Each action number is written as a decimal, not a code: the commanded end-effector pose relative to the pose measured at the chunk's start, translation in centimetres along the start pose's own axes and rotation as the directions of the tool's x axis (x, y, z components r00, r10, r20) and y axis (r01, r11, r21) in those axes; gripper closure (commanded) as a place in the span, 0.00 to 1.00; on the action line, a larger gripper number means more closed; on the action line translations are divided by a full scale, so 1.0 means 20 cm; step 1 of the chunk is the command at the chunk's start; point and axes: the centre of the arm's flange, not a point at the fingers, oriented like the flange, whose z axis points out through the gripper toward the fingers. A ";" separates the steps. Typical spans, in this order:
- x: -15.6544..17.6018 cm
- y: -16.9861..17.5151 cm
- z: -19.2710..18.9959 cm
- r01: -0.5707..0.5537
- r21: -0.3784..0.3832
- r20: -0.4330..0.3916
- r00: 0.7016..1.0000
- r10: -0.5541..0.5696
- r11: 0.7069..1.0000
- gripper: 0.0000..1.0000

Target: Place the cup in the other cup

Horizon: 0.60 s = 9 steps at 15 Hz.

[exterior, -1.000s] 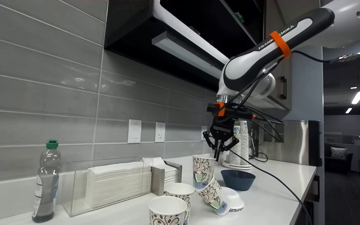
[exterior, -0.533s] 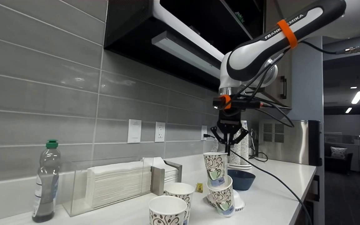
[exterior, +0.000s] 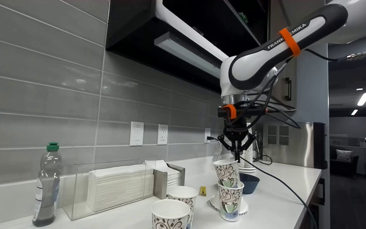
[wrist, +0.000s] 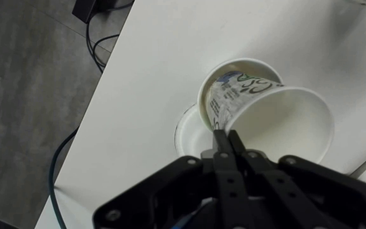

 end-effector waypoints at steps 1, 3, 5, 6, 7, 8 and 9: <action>0.01 -0.04 0.06 0.006 -0.039 -0.001 1.000 -0.006 0.999 0.71; 0.01 -0.04 0.08 0.003 -0.045 0.010 1.000 -0.003 0.999 0.59; 0.01 -0.05 0.09 0.005 -0.044 0.019 1.000 -0.004 0.999 0.46; 0.01 -0.05 0.09 0.003 -0.039 0.017 1.000 -0.002 0.999 0.38; 0.01 -0.05 0.08 -0.002 -0.030 0.016 1.000 0.003 1.000 0.32; 0.01 -0.05 0.06 -0.011 -0.023 0.008 1.000 0.011 1.000 0.24; 0.01 -0.05 0.04 -0.014 -0.014 0.009 1.000 0.014 1.000 0.18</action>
